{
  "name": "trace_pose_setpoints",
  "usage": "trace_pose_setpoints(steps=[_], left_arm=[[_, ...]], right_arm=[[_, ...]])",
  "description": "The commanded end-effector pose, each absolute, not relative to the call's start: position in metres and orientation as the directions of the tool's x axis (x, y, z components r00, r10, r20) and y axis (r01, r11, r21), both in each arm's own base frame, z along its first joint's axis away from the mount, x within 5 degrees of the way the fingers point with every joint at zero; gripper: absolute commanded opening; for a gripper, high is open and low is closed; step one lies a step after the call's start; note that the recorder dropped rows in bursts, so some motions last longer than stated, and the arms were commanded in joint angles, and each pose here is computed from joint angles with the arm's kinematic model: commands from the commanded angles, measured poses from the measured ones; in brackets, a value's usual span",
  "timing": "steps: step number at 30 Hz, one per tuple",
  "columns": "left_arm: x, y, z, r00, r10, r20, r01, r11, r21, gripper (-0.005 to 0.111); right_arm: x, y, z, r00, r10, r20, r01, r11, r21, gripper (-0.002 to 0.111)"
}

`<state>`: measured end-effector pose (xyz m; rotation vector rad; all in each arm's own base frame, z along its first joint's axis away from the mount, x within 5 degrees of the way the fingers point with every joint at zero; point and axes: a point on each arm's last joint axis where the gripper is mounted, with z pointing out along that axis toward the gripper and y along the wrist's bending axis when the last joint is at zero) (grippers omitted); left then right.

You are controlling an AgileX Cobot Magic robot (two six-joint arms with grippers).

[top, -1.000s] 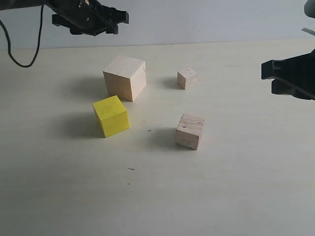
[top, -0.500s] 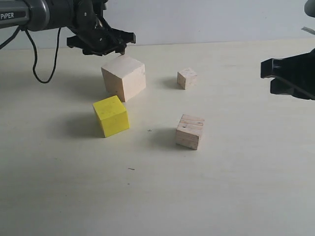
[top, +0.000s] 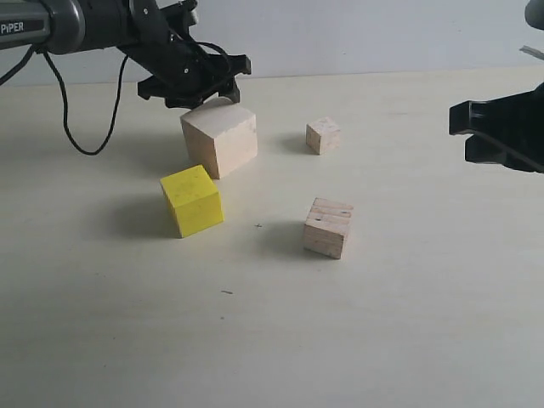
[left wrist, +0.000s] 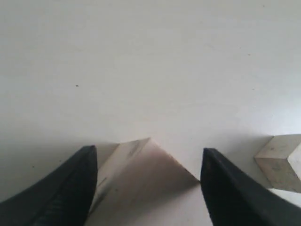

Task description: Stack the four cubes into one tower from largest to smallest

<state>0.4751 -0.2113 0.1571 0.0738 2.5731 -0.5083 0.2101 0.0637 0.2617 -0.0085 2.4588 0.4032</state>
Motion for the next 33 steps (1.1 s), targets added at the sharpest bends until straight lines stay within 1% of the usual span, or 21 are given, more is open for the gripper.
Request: trace_pose_setpoints(steps=[1,4,9,14,22,26,33], left_arm=[[0.470,-0.211,0.153,-0.899,-0.009,-0.438,0.154,0.930,-0.334,0.062],[0.466,-0.212,0.151,-0.915,0.027,-0.403,0.170,0.931,-0.323,0.062],[0.454,-0.221,0.148,-0.928,0.123,-0.351,0.236,0.924,-0.300,0.062],[0.438,-0.246,0.147,-0.910,0.244,-0.335,0.348,0.889,-0.298,0.062],[0.413,-0.279,0.146,-0.881,0.367,-0.298,0.450,0.844,-0.292,0.062],[0.409,-0.280,0.145,-0.884,0.384,-0.268,0.454,0.841,-0.293,0.062],[0.406,-0.269,0.146,-0.876,0.439,-0.199,0.477,0.850,-0.223,0.061]], right_arm=[[0.210,0.065,0.263,-0.793,0.079,-0.604,-0.118,0.953,0.279,0.000],[0.210,0.065,0.262,-0.795,0.077,-0.601,-0.118,0.953,0.279,0.000],[0.210,0.065,0.262,-0.795,0.077,-0.601,-0.118,0.953,0.279,0.000],[0.210,0.065,0.262,-0.796,0.077,-0.600,-0.118,0.953,0.279,0.000],[0.209,0.065,0.261,-0.806,0.072,-0.588,-0.118,0.953,0.279,0.000],[0.208,0.065,0.261,-0.810,0.070,-0.583,-0.118,0.953,0.279,0.000],[0.206,0.065,0.260,-0.821,0.064,-0.567,-0.118,0.953,0.278,0.000]])
